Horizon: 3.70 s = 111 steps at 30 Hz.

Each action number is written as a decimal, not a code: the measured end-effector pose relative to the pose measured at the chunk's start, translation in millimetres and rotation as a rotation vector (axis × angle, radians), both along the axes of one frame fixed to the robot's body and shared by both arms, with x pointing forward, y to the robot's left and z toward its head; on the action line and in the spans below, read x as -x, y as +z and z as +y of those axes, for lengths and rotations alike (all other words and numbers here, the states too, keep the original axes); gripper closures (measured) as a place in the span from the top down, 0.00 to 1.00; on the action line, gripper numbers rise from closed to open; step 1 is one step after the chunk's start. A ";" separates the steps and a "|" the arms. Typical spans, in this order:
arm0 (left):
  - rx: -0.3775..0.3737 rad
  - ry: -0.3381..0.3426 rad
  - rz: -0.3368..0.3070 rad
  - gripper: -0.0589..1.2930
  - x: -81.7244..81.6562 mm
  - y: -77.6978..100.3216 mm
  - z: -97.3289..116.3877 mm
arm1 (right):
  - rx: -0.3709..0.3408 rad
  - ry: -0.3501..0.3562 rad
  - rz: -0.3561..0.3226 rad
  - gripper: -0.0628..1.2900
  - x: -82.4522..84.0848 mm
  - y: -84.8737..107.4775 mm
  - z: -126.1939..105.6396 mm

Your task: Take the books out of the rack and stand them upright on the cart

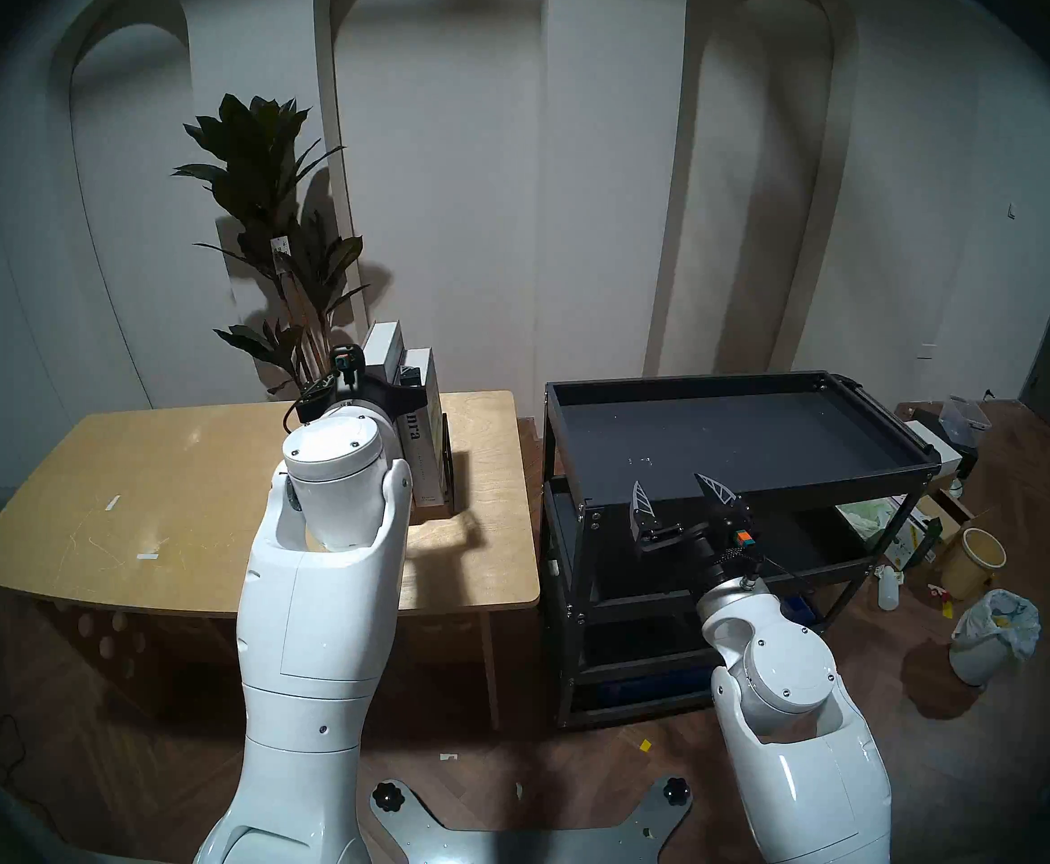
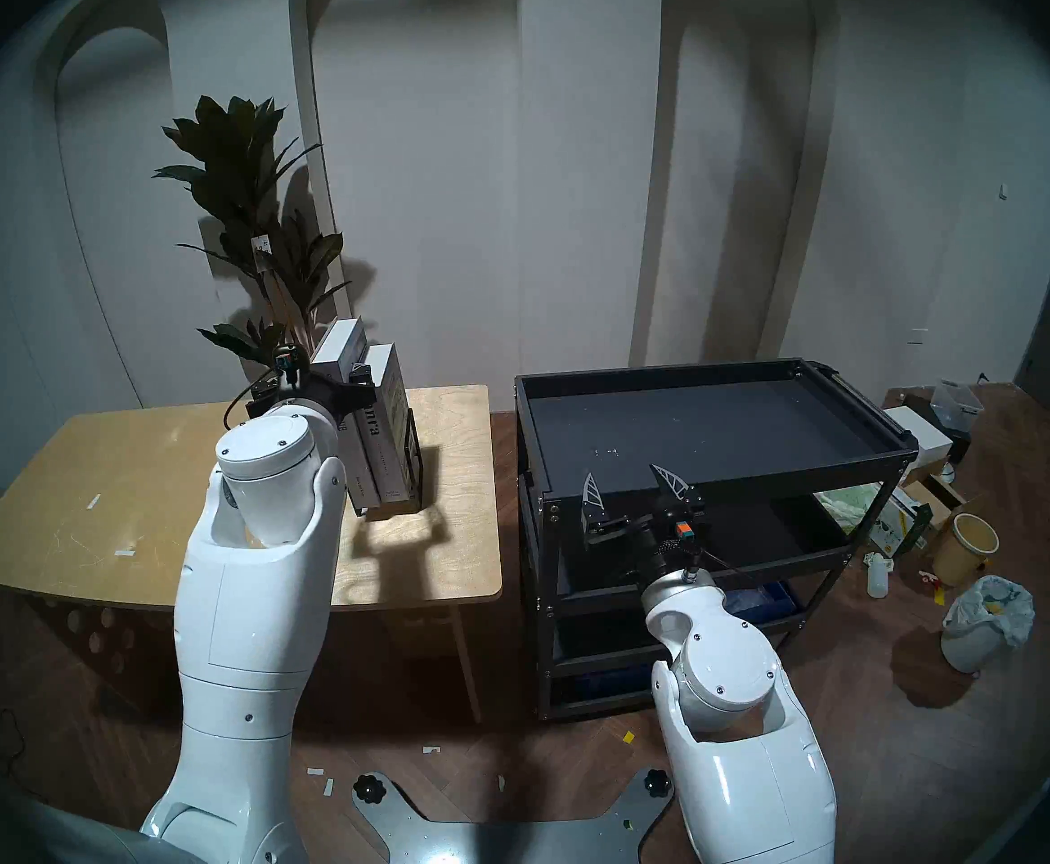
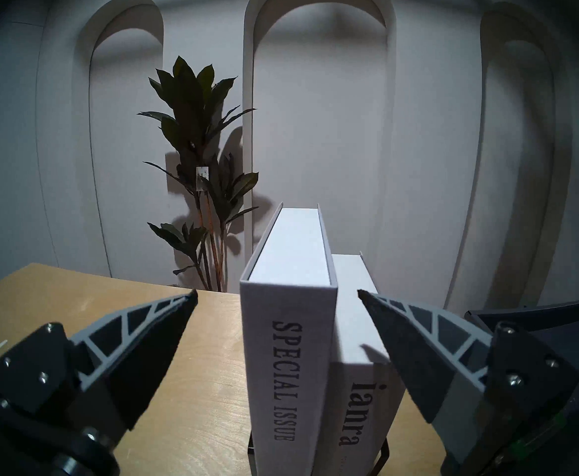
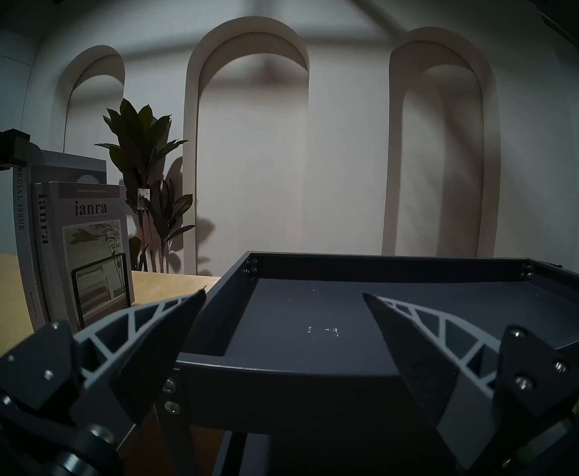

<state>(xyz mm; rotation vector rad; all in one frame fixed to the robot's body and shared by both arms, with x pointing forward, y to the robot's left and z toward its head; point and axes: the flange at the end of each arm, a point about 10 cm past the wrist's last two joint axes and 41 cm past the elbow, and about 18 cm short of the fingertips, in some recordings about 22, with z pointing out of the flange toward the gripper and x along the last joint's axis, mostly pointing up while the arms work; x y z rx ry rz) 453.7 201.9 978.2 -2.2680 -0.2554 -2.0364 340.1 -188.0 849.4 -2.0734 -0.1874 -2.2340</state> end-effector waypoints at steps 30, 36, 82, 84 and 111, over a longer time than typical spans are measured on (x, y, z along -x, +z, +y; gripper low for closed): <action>0.009 -0.077 -0.030 0.97 -35.5 -10.4 9.7 | 0.042 -0.022 -0.003 0.97 2.3 -0.9 7.5; 0.011 -0.065 -0.034 0.97 -39.4 -16.2 15.1 | 0.048 -0.021 -0.004 0.97 2.5 -1.0 10.8; 0.027 -0.070 -0.086 0.45 -42.9 -18.5 12.9 | 0.056 -0.035 0.004 0.97 -1.3 -7.4 13.3; 0.019 -0.064 -0.093 0.44 -41.8 -15.3 12.0 | 0.054 -0.033 0.004 0.97 -1.7 -7.6 13.1; -0.081 -0.004 -0.287 0.44 5.8 81.8 4.5 | 0.007 -0.002 -0.010 0.97 -7.2 -3.8 11.7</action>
